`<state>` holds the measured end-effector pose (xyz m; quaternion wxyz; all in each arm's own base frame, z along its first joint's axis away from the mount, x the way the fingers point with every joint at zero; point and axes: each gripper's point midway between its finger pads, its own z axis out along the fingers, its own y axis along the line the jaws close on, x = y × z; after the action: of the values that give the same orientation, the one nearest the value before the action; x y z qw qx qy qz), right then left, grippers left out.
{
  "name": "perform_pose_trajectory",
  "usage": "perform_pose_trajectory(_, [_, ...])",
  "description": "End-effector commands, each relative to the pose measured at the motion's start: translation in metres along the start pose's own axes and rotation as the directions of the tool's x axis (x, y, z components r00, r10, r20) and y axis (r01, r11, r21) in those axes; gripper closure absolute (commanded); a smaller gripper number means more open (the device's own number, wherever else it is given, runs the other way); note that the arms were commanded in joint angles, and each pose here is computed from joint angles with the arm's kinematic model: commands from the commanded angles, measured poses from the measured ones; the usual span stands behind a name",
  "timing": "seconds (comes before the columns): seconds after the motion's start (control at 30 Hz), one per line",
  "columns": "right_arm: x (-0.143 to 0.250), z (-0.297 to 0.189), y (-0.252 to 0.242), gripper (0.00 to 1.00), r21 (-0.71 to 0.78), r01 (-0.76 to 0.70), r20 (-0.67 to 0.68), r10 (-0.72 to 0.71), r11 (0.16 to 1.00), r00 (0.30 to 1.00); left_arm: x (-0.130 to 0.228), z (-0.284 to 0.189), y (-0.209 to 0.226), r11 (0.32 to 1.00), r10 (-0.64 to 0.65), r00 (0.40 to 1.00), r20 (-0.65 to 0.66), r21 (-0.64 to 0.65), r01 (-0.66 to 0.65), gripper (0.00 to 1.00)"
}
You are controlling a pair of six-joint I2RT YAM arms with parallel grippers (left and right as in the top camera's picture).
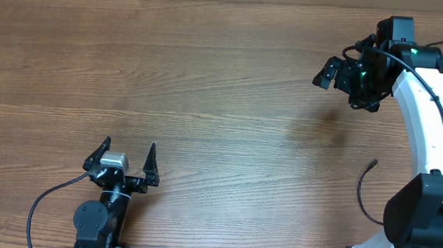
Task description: Untangle cables
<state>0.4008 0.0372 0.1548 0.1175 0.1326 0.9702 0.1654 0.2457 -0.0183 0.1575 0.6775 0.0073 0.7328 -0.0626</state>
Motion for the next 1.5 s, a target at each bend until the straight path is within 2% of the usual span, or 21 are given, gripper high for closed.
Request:
perform_pose_trajectory(0.0, [-0.001,-0.009,0.004,0.0,-0.005,0.024,0.016,-0.024,1.0,1.0,0.0,0.0,0.001,1.0,-0.015,1.0,0.005,-0.002,0.015,0.0])
perform_pose_trajectory(0.1, [-0.001,-0.027,0.015,0.0,-0.027,0.05,0.064,-0.048,0.998,0.997,0.0,0.0,0.001,1.0,-0.015,1.0,0.004,-0.002,0.015,0.0])
perform_pose_trajectory(0.2, [-0.016,-0.055,0.038,0.0,-0.06,0.157,0.225,-0.14,0.986,0.964,0.0,0.0,0.001,1.0,-0.015,1.0,0.005,-0.002,0.015,0.0])
perform_pose_trajectory(0.27, [-0.02,-0.073,0.055,0.0,-0.068,0.259,0.339,-0.222,0.963,0.914,0.0,0.0,0.001,1.0,-0.015,1.0,0.005,-0.002,0.015,0.0])
perform_pose_trajectory(0.4, [-0.017,-0.106,0.084,0.0,-0.026,0.467,0.552,-0.377,0.884,0.744,0.0,0.0,0.001,1.0,-0.015,1.0,0.005,-0.002,0.015,0.0])
perform_pose_trajectory(0.47, [-0.01,-0.115,0.089,0.0,-0.007,0.511,0.618,-0.399,0.859,0.678,0.0,0.0,0.001,1.0,-0.015,1.0,0.005,-0.002,0.015,0.0])
perform_pose_trajectory(0.7, [0.016,-0.14,0.085,0.0,0.045,0.571,0.806,-0.368,0.82,0.464,0.0,0.0,0.001,1.0,-0.015,1.0,0.005,-0.002,0.015,0.0])
perform_pose_trajectory(0.77, [0.031,-0.146,0.081,0.0,0.07,0.59,0.862,-0.347,0.805,0.371,0.0,0.0,0.001,1.0,-0.015,1.0,0.005,-0.002,0.015,0.0])
perform_pose_trajectory(0.9, [0.056,-0.149,0.071,0.0,0.109,0.61,0.923,-0.308,0.785,0.231,0.0,0.0,0.001,1.0,-0.015,1.0,0.005,-0.002,0.015,0.0])
perform_pose_trajectory(0.97, [0.068,-0.145,0.065,0.0,0.122,0.615,0.937,-0.294,0.779,0.187,0.0,0.0,0.001,1.0,-0.015,1.0,0.005,-0.002,0.015,0.0])
perform_pose_trajectory(1.13, [0.1,-0.123,0.046,0.0,0.142,0.622,0.955,-0.271,0.77,0.118,0.0,0.0,0.001,1.0,-0.015,1.0,0.005,-0.002,0.015,0.0])
perform_pose_trajectory(1.47, [0.135,-0.086,0.02,0.0,0.141,0.623,0.961,-0.257,0.769,0.099,0.0,0.0,0.001,1.0,-0.015,1.0,0.005,-0.002,0.015,0.0])
